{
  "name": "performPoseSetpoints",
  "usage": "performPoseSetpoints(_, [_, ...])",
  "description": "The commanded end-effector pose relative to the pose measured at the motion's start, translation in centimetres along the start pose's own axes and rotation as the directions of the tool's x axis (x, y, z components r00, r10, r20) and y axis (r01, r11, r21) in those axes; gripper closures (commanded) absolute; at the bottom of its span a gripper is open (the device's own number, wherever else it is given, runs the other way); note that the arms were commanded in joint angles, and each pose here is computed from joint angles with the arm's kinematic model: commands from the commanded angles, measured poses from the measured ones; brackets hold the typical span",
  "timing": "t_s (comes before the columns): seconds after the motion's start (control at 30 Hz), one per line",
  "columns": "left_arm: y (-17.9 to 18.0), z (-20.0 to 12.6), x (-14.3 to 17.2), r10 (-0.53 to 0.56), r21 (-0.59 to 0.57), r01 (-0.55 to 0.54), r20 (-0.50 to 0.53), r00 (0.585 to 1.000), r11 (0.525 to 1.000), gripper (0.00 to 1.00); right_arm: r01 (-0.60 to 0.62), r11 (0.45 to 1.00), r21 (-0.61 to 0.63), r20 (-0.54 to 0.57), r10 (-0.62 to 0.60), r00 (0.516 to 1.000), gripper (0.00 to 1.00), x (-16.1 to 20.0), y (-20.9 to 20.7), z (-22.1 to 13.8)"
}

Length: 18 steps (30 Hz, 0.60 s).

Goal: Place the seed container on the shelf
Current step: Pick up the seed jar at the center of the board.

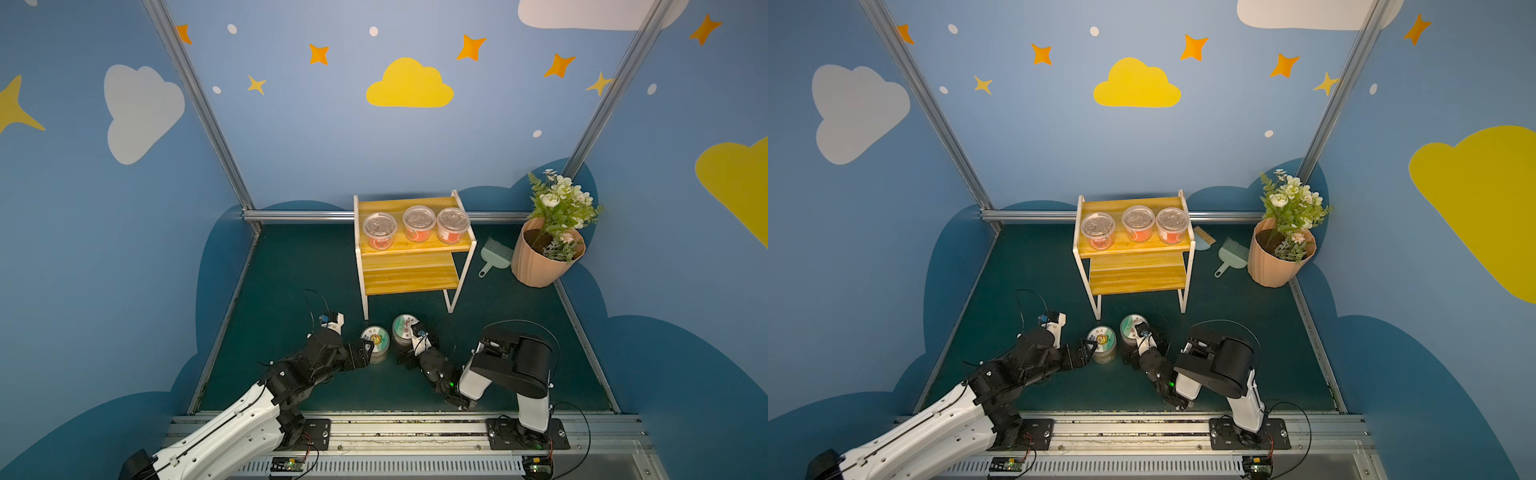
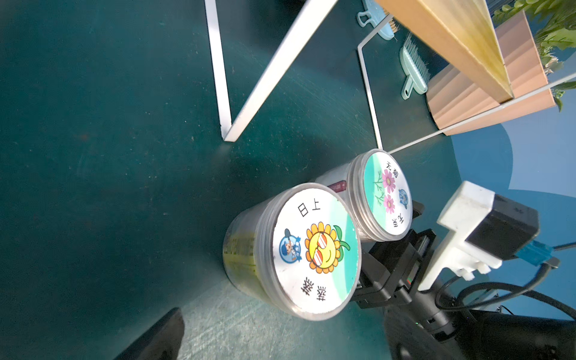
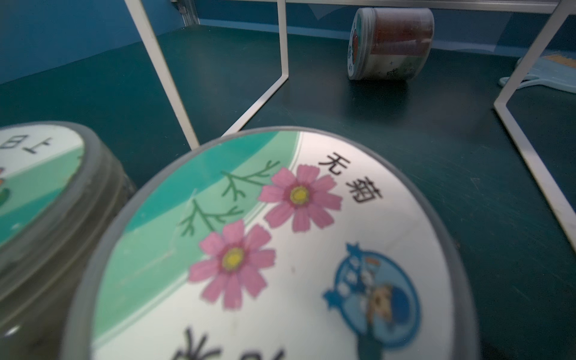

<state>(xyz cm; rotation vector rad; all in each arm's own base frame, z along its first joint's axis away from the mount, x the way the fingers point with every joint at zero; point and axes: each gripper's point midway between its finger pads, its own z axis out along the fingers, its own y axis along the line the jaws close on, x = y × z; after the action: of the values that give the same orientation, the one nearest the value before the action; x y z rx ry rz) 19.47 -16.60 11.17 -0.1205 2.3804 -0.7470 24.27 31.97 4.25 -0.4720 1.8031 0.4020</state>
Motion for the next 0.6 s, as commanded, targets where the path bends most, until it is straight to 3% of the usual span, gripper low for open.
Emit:
performPoseSetpoints(0.0, [-0.1,0.1,-0.4,0.025,0.002,-0.025,0.023,0.999,1.000,0.00,-0.014,1.000,0.012,0.037,0.013,0.999,0.02,-0.8,-0.2,0.7])
performPoseSetpoints(0.57, [0.2,0.1,-0.1,0.072,-0.021,-0.072,0.001,0.997,0.997,0.00,0.012,0.999,0.049,0.088,-0.016,0.996,0.03,-2.1,-0.4,1.8])
